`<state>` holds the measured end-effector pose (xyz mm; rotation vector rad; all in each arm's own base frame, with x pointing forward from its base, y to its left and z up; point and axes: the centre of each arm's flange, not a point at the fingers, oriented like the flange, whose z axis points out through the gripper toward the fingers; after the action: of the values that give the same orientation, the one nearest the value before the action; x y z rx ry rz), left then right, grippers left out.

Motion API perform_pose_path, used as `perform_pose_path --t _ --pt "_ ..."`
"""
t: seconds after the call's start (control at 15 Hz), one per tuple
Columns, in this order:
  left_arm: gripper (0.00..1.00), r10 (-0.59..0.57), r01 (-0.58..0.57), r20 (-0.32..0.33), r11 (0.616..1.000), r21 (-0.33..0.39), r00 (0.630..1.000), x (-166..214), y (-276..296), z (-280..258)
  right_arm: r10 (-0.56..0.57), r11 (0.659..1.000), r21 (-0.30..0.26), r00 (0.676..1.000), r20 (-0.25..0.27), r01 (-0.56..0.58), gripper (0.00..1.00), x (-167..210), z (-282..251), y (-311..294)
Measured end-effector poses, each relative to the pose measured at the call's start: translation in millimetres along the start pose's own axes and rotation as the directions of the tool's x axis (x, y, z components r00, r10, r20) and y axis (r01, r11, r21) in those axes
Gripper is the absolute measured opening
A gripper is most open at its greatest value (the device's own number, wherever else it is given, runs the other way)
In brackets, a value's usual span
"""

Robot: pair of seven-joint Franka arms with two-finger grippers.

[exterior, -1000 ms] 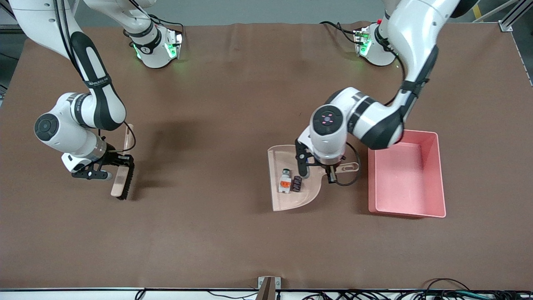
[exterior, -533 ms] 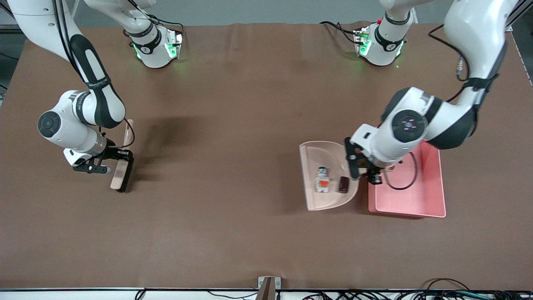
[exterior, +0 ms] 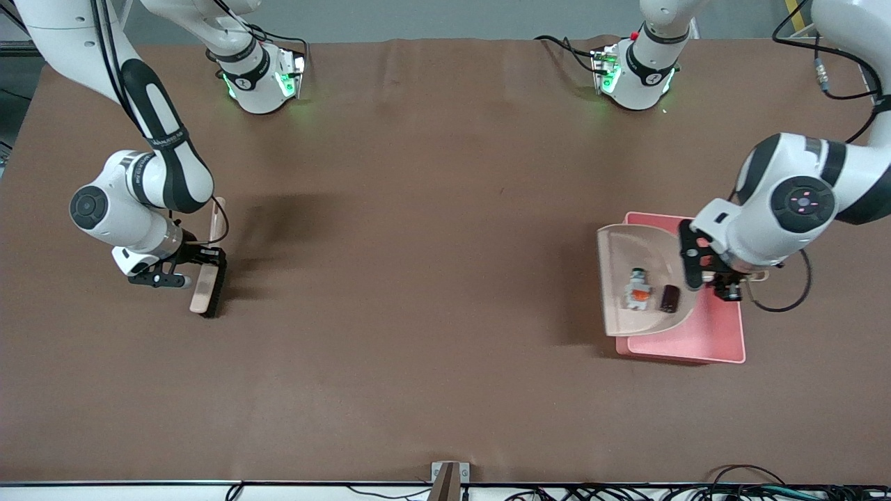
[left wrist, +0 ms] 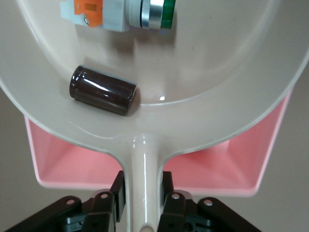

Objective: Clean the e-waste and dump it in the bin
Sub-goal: 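Lift the dustpan over the pink bin and tip it with the left gripper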

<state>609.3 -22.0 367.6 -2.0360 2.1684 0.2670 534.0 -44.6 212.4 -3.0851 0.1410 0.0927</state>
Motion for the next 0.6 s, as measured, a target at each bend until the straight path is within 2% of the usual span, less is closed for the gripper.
perform_pose_path --t 0.13,0.27,0.4,0.47,0.6 --pt "0.33 0.019 -0.019 0.037 1.000 -0.006 0.999 -36 7 1 0.000 1.000 -0.001 1.000 0.006 0.000 0.42 -1 4 0" --pt "0.33 0.022 -0.022 0.095 1.000 -0.009 0.995 -55 15 4 0.000 1.000 -0.002 1.000 0.008 0.000 0.42 -1 5 0" --pt "0.33 0.001 0.001 0.191 1.000 -0.011 0.981 -55 19 8 -0.001 1.000 -0.002 1.000 0.006 0.001 0.42 0 5 0" --pt "0.33 -0.019 0.024 0.242 1.000 -0.016 0.970 -51 22 10 -0.002 1.000 -0.002 1.000 0.006 0.002 0.48 0 5 0" --pt "0.33 -0.049 0.058 0.325 0.998 -0.021 0.944 -32 27 11 -0.003 1.000 -0.001 1.000 0.001 0.003 0.52 2 3 0"
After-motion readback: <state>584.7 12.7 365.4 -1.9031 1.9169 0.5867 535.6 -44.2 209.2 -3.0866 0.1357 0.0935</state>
